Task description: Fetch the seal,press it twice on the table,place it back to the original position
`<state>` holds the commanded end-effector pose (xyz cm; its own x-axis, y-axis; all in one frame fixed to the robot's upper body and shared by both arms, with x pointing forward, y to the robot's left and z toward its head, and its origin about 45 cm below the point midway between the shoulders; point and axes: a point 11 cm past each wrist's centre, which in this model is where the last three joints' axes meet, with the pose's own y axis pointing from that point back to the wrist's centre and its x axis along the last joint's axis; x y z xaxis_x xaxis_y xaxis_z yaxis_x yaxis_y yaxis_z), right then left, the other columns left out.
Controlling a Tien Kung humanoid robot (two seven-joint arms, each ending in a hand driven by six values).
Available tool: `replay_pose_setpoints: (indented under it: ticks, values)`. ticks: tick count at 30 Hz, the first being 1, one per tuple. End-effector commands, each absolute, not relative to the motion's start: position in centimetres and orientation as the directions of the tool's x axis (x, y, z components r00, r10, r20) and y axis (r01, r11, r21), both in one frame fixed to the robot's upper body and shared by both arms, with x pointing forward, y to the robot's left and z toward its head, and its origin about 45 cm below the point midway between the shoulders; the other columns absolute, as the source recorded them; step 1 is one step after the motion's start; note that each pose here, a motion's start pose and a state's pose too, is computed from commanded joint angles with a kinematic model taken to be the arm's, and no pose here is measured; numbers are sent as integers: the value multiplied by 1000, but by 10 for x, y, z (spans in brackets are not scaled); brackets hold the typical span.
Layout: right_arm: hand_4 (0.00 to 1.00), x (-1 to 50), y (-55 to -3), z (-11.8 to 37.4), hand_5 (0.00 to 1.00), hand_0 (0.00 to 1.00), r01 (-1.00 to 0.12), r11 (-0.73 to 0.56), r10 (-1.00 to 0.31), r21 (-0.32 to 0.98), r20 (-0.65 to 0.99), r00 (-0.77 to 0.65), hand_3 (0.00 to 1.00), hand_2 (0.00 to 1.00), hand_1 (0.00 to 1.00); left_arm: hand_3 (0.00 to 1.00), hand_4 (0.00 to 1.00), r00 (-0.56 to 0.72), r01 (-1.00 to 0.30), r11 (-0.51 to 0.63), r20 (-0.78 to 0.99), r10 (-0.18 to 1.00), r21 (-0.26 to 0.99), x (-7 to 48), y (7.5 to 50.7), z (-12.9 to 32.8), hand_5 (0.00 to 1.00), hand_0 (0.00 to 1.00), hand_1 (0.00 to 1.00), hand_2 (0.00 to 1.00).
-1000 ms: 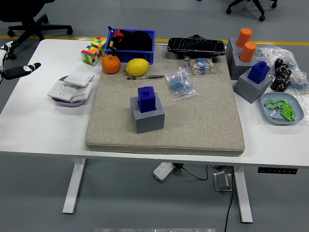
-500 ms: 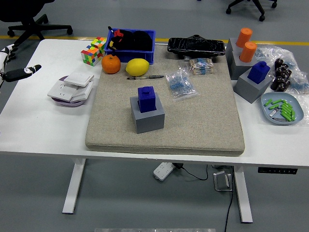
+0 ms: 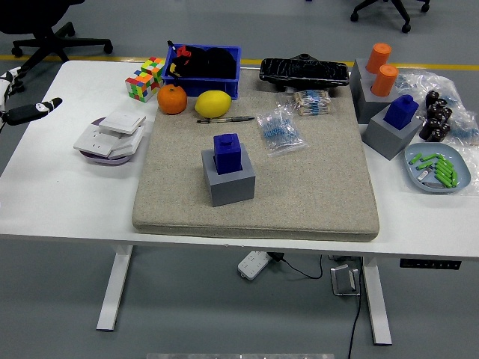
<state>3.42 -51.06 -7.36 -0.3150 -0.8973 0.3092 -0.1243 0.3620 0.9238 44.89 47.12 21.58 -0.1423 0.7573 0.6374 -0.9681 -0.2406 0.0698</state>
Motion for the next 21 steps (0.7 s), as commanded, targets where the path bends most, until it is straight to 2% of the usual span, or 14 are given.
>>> replay_pose_setpoints:
  ticks: [21]
  values:
    - [720, 38, -512, -72, 516, 730, -131, 365, -895, 922, 308, -321, 616, 652, 683, 936, 875, -147, -970, -237, 634, 759, 60, 452, 468, 219, 303, 928, 923, 937]
